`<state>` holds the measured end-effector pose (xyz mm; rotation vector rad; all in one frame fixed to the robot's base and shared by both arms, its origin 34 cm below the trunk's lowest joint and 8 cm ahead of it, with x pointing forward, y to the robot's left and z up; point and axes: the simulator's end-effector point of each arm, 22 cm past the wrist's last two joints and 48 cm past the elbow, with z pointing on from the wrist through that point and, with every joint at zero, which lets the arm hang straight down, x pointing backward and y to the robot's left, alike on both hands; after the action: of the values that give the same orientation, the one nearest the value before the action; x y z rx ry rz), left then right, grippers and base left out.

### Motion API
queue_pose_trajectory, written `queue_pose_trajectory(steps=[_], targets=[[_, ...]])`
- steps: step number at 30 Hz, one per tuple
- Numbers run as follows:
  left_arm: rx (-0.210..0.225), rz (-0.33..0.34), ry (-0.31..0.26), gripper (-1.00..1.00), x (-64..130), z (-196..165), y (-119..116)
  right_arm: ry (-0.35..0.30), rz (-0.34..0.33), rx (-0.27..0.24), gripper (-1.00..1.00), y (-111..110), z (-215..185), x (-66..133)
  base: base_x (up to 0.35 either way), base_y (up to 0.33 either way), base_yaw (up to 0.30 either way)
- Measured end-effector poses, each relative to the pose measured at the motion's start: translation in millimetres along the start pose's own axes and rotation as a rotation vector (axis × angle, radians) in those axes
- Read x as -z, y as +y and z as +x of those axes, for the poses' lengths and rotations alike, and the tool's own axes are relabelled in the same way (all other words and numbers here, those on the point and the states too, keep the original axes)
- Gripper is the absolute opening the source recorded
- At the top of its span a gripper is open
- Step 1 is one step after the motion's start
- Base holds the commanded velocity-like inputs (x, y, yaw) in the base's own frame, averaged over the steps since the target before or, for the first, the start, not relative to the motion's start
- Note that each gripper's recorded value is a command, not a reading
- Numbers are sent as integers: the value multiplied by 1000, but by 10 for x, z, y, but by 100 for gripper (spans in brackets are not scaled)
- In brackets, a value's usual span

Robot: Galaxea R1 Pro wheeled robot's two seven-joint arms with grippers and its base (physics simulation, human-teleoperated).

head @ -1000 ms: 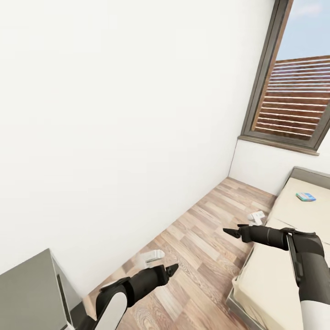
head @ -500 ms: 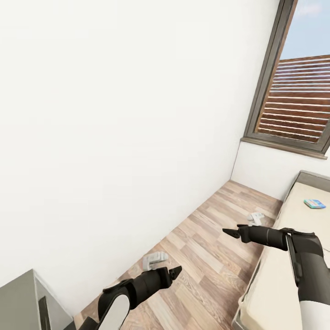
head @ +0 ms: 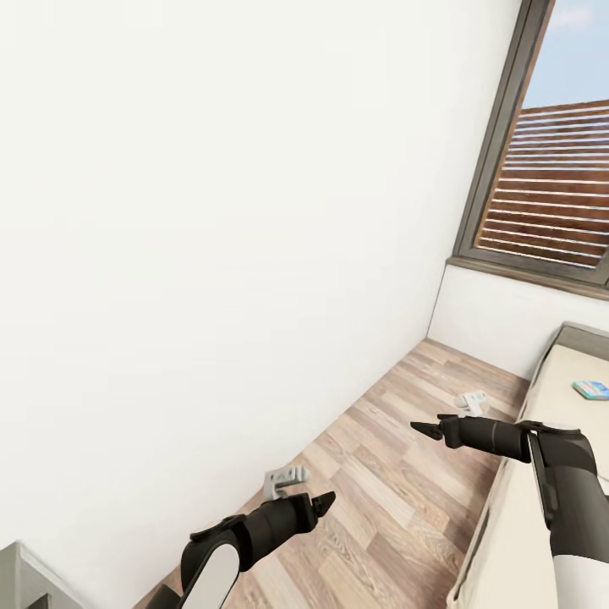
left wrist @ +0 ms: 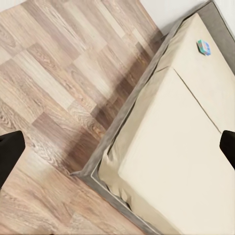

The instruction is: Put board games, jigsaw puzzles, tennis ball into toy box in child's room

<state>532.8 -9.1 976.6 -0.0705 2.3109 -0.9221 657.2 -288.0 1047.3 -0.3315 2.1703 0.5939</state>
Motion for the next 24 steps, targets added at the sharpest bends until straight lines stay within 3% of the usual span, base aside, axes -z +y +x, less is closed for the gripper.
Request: queue_pose_trajectory(steps=[24], targets=[[0, -4, 1, 100, -3, 8, 14, 0, 0, 1, 100, 1, -2, 1, 56, -9, 0]])
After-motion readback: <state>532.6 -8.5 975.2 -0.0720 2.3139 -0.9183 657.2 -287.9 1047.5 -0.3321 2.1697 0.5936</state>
